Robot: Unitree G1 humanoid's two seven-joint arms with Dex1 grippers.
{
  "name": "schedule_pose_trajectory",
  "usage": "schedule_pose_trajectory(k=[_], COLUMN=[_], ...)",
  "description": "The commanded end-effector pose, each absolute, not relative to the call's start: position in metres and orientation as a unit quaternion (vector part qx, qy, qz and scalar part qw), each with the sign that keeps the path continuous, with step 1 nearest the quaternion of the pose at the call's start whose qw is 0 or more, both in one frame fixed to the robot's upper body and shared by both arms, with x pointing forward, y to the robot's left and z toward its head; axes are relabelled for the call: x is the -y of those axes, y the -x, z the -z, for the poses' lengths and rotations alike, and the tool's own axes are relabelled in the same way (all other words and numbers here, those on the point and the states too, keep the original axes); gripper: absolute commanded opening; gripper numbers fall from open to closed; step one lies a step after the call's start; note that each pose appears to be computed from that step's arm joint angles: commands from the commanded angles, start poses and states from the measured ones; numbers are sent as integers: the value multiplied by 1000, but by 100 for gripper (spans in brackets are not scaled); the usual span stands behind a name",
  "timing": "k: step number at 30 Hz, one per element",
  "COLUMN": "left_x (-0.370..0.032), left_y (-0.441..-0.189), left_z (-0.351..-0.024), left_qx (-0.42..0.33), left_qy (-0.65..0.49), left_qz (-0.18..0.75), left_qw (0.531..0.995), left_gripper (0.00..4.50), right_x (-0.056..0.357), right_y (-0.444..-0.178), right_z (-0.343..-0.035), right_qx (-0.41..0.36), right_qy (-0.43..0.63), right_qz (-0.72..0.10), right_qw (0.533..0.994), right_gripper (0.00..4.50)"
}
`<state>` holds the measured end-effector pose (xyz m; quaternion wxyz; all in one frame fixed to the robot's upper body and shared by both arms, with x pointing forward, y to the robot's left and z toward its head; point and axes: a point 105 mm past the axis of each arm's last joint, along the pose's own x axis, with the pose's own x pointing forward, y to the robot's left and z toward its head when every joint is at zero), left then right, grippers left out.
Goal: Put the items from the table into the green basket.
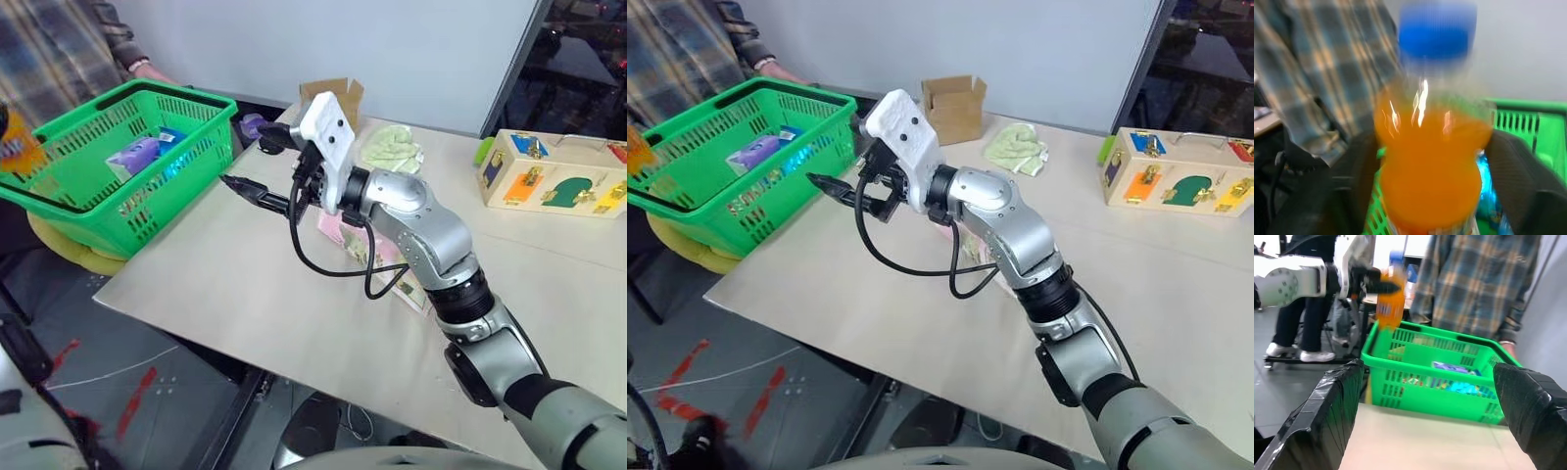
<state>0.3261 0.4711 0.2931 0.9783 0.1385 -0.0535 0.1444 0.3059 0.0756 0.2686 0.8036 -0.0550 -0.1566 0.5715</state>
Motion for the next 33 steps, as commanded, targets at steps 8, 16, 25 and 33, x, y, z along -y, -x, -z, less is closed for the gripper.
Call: schedule_pose_trajectory(k=[8,16,25,33], left_x=[-421,-262,-205,-154], left_y=[-332,-312,-353,-364], left_z=[-315,-231,-203,-181], left_qx=[129,-15,-100,-257], left_qy=[-132,-98,-352,-379], left_qz=[39,379,493,618], left_qw=[982,920,789,639], left_gripper=[447,447,447,447], right_x=[-47,11,69,93], right_y=[-309,-313,-286,-255], right_z=[-279,-239,-215,-202], right_qx=[177,108,56,21], right_qy=[59,94,133,153], right_qz=[-534,-512,-497,-457], right_qw=[825,847,856,876], right_gripper=[450,450,450,450])
